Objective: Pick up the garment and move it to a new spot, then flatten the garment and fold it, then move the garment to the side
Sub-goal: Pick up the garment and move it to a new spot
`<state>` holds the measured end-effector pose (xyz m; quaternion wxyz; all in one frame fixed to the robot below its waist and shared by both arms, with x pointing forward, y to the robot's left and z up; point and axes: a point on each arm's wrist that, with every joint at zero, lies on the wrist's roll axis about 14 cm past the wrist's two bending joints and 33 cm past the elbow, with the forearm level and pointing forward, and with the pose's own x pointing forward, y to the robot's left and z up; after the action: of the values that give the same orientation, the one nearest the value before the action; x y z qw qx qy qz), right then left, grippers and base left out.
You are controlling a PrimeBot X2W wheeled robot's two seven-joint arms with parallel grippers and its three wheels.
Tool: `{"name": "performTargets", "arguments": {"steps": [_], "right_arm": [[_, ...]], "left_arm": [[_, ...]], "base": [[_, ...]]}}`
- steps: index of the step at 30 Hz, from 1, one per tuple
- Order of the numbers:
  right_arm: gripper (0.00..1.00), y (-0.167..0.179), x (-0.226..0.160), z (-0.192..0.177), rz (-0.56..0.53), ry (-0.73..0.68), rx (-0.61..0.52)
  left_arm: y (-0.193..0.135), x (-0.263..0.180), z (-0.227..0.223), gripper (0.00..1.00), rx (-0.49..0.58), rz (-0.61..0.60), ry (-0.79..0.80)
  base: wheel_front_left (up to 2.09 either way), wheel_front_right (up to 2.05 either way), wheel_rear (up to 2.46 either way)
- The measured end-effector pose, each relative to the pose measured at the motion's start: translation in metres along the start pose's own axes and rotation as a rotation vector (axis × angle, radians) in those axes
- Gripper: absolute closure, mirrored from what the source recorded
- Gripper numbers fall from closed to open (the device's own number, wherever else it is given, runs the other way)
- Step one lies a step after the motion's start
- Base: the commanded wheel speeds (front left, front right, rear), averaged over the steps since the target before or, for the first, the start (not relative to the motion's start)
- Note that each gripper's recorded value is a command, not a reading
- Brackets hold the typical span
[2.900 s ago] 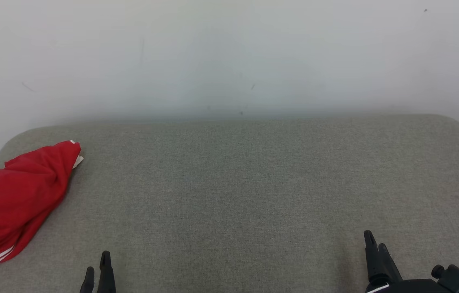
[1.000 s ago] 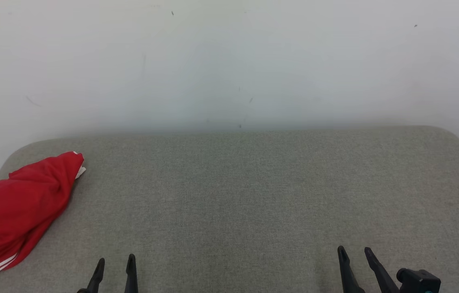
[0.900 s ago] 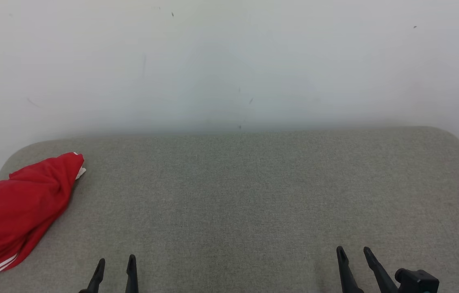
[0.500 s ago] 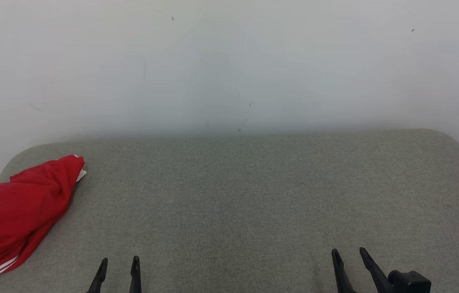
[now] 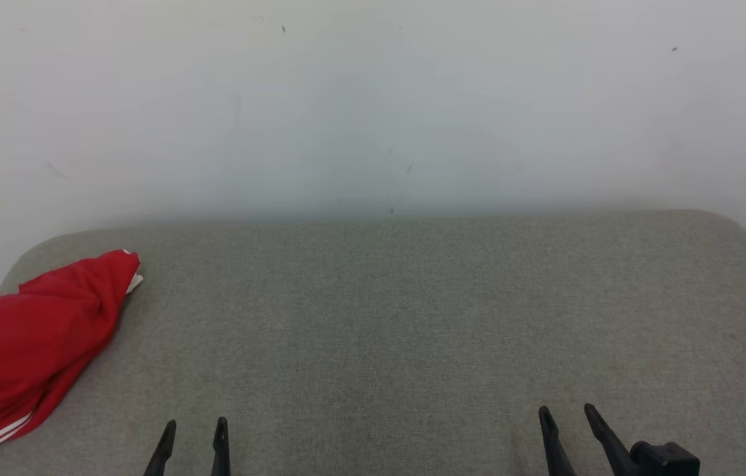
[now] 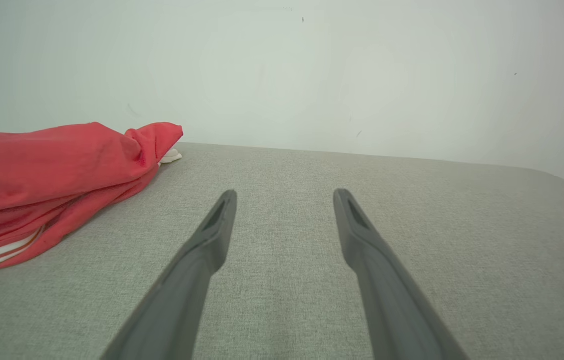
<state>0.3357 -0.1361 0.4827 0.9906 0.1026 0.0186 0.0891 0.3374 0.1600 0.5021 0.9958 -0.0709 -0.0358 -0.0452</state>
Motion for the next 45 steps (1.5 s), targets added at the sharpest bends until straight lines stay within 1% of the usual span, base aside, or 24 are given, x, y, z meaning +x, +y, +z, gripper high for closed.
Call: {"name": "performTargets", "arguments": {"steps": [7,13,25,36,41,45], "right_arm": [[0.0,0.003,0.001,-0.005,0.011,0.017,0.001],[0.0,0.018,0.008,-0.009,0.061,0.03,-0.004],[0.0,0.069,0.026,-0.021,0.224,0.068,-0.016],[0.0,0.123,0.038,-0.03,0.39,0.098,-0.027],[0.0,0.146,0.046,-0.032,0.457,0.105,-0.031],[0.0,0.157,0.051,-0.038,0.491,0.124,-0.03]], "left_arm": [[0.007,-0.005,0.0,0.0,-0.008,0.03,-0.001],[0.025,-0.017,0.001,0.0,0.001,0.089,-0.007],[0.077,-0.06,0.005,0.0,0.014,0.267,-0.025],[0.128,-0.114,0.01,0.0,0.014,0.474,-0.049],[0.145,-0.135,0.01,0.0,0.003,0.562,-0.055],[0.154,-0.145,0.009,0.0,0.005,0.614,-0.047]], "base": [[0.0,0.0,0.0],[0.0,0.0,0.0],[0.0,0.0,0.0],[0.0,0.0,0.0],[0.0,0.0,0.0],[0.0,0.0,0.0]]}}
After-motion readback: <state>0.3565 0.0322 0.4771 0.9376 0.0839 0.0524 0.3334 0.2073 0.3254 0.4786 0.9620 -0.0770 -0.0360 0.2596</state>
